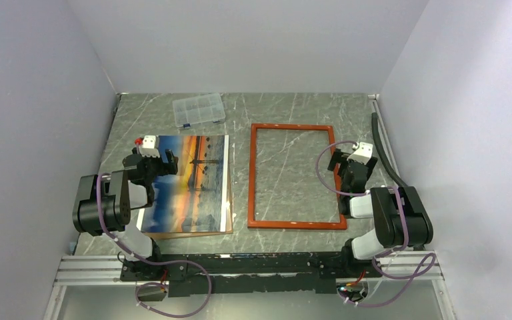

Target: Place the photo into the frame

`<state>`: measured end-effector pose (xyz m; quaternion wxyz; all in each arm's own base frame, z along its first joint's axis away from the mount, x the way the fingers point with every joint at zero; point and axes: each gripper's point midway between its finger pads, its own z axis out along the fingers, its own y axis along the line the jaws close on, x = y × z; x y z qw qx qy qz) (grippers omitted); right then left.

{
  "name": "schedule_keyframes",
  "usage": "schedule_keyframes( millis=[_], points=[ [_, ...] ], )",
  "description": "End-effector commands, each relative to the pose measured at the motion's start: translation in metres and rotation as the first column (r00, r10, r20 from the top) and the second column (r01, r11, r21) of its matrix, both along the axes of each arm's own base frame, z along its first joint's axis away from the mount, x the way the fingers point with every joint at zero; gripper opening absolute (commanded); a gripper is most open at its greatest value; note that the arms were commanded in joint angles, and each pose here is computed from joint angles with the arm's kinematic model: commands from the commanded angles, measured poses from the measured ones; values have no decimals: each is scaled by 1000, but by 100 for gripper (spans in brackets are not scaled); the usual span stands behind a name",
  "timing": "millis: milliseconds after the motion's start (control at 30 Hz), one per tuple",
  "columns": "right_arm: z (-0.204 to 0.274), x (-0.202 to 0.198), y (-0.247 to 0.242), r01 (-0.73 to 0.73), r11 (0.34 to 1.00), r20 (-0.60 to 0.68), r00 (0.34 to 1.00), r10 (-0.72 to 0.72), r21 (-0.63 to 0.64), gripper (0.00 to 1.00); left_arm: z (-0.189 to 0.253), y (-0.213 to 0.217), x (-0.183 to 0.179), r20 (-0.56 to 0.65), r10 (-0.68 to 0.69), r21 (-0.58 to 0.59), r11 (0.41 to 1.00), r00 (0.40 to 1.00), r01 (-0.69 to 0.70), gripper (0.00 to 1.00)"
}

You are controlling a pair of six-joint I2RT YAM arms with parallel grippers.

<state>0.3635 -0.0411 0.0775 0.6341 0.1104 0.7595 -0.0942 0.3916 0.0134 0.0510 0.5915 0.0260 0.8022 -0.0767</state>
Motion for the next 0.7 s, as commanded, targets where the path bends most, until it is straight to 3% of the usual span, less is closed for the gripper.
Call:
schedule_keyframes(
  millis=[0, 500, 667],
  points=[
    [20, 8, 4, -35, 999, 78, 996, 36, -7, 100, 7, 3, 4, 36, 12, 0, 1000, 999, -12, 95],
    [19, 9, 5, -39, 999, 72, 997, 39, -1, 100, 7, 4, 4, 33, 13, 2, 1000, 999, -13, 95],
    [34, 9, -3, 37, 999, 56, 998, -37, -5, 100, 24, -1, 6, 14, -27, -11, 1000, 1000, 27, 95]
  ],
)
